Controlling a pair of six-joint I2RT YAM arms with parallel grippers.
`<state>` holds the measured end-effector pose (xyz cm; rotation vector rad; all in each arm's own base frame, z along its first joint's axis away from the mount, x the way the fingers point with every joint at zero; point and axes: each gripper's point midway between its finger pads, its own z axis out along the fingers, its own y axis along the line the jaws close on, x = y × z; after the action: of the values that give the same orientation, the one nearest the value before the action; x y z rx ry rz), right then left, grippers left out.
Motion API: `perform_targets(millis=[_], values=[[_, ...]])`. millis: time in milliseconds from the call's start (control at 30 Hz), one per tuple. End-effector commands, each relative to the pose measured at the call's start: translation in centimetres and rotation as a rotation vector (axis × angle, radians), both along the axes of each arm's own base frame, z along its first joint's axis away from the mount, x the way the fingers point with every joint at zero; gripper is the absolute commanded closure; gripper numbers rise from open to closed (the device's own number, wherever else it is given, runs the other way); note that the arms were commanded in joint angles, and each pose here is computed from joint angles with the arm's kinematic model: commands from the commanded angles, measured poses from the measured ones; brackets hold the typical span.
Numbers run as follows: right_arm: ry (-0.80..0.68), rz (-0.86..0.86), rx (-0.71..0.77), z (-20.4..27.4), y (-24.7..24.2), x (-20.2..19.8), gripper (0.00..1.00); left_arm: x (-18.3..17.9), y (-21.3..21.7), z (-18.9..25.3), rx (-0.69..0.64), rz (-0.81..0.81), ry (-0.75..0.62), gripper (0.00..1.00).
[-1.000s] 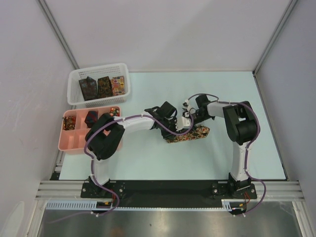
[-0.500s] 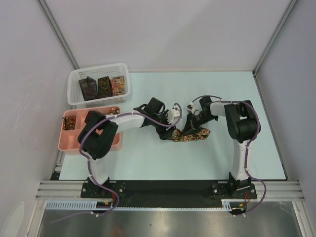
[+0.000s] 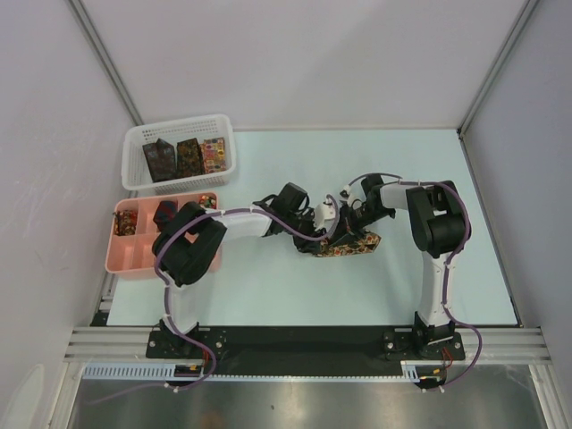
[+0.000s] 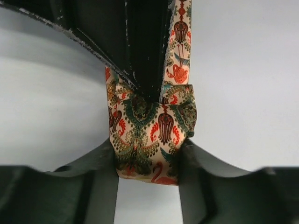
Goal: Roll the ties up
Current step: Roll the tie at the center of the board.
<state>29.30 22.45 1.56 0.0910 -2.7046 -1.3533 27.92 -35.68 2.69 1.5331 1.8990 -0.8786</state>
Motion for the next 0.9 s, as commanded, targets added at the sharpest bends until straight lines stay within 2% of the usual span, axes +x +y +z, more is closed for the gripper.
perform_targets(millis=[0,100,200,233,333,533,633,867], values=[[-0.067,0.020,-0.177,-3.8,-1.7,0.8,1.00,-0.5,-1.7,0.1,0.047,-0.069,-0.126,0.65],[-0.058,0.038,-0.180,-3.3,-1.8,0.8,0.91,-0.5,-1.4,-0.6,0.105,-0.038,-0.146,0.76],[-0.060,0.026,-0.162,-1.4,-2.7,1.1,0.81,-0.3,-0.8,-1.4,0.172,-0.007,-0.119,0.80],[-0.066,0.015,-0.154,-0.8,-3.0,1.3,0.72,-0.3,-0.6,-1.6,0.186,-0.005,-0.110,0.80],[-0.079,-0.011,-0.092,2.0,-3.7,1.5,0.64,-0.4,0.0,-2.3,0.230,0.012,-0.096,0.80],[-0.090,-0.031,0.039,5.0,-2.9,1.3,0.62,-0.5,0.5,-2.9,0.269,0.023,-0.081,0.77],[-0.089,-0.015,0.068,5.3,-1.6,0.8,0.57,-0.4,0.5,-3.0,0.274,0.028,-0.075,0.75],[-0.087,0.013,0.081,4.4,-0.2,0.2,0.57,-0.2,0.2,-2.9,0.274,0.032,-0.069,0.70]])
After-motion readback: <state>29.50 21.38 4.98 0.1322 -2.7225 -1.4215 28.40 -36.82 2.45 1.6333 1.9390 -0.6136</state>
